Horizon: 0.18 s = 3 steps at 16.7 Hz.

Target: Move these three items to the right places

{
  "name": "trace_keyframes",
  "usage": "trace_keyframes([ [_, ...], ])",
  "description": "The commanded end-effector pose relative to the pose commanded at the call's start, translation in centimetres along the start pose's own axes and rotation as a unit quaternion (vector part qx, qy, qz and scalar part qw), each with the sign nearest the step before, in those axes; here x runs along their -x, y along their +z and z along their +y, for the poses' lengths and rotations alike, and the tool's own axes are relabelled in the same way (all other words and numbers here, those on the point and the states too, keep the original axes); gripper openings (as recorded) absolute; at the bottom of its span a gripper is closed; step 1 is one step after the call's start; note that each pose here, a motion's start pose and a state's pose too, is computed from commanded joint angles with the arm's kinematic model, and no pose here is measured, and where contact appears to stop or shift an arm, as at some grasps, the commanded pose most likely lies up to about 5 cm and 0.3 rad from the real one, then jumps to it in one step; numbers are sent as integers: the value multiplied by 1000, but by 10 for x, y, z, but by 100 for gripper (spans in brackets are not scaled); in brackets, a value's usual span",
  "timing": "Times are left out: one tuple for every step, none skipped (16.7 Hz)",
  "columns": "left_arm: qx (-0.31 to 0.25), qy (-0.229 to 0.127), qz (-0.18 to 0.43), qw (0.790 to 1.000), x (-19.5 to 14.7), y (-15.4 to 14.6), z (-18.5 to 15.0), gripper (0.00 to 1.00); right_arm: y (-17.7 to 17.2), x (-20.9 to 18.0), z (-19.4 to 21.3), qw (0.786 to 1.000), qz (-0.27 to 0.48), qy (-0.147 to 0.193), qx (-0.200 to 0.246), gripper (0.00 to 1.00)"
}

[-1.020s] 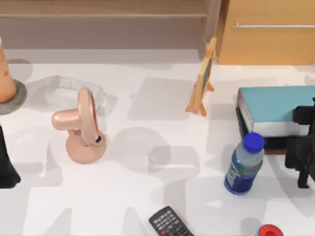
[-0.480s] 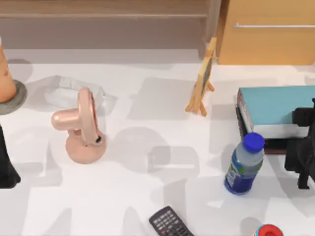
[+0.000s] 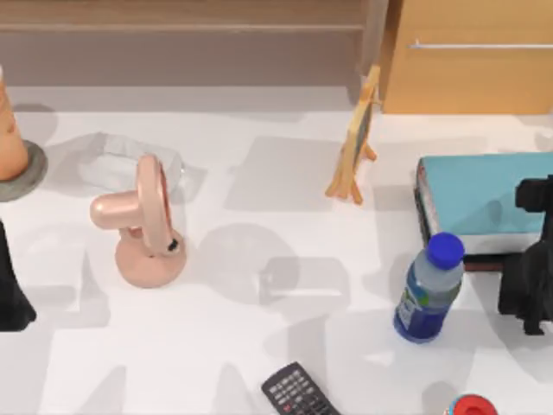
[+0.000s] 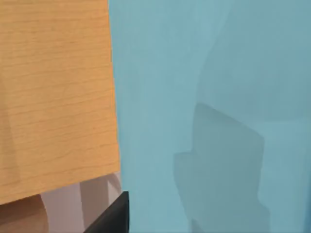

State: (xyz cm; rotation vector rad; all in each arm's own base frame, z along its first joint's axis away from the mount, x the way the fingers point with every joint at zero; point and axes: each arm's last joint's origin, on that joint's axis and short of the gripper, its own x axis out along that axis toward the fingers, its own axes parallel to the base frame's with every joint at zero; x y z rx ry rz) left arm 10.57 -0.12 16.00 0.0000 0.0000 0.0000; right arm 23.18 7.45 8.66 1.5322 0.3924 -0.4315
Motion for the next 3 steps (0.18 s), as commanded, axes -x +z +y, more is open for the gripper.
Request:
trace_keyframes([
  [0,0,0,1000,0,0,0,100,0,0,0,1000,0,0,0,100],
  [0,0,0,1000,0,0,0,100,0,0,0,1000,0,0,0,100],
  [0,0,0,1000,0,0,0,100,0,0,0,1000,0,0,0,100],
])
